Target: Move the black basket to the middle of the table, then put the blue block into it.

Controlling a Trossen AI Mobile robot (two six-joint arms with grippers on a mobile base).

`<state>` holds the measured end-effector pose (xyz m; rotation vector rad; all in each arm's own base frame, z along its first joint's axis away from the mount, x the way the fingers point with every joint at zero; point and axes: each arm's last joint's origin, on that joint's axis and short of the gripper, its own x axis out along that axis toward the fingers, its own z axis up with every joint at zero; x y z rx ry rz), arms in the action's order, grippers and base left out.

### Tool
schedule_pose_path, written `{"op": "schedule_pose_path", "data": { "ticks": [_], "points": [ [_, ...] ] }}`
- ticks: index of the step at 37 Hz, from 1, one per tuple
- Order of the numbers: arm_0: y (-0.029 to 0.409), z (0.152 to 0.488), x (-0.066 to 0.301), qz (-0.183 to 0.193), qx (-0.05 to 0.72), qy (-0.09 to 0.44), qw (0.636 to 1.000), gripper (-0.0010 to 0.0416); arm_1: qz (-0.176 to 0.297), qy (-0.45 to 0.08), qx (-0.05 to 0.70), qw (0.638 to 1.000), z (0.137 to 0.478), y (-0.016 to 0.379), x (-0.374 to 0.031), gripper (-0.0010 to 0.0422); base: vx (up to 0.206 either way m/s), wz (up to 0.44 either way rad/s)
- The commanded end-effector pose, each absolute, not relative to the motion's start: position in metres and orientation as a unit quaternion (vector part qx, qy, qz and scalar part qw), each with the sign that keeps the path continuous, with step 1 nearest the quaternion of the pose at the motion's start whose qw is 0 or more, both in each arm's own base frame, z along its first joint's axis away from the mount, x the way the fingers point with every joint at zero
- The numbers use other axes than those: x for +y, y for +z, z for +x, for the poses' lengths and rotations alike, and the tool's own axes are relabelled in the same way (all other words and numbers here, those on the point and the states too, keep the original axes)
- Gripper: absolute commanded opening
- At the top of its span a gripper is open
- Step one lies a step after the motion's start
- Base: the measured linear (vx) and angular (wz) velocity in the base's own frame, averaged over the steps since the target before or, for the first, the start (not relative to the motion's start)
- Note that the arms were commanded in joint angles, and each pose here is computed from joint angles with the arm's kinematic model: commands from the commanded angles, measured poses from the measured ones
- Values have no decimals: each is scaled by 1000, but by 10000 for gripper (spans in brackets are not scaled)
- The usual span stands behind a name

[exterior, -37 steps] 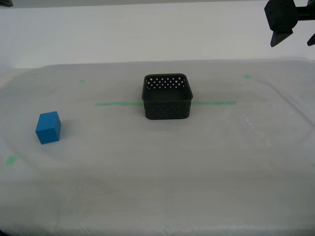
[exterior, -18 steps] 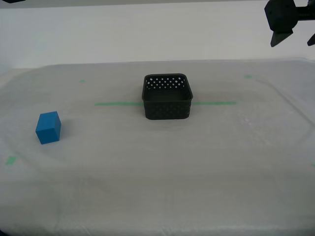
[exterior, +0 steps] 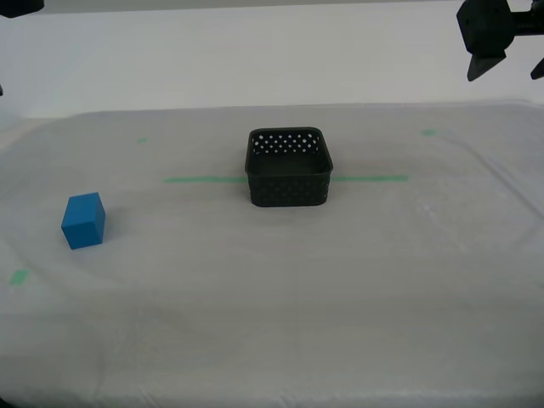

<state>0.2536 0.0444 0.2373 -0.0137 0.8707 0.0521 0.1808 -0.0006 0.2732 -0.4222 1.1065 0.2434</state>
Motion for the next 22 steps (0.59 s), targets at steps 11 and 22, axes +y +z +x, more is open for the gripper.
{"op": "schedule_pose_path", "data": {
  "ticks": [11,22],
  "points": [
    [238,254,44,-8,420,25,907,398,-198,118,537,812,177,272,-1,0,0,0],
    [238,254,44,-8,420,25,907,399,-190,96,568,795,172,270,-2,0,0,0]
  ]
}}
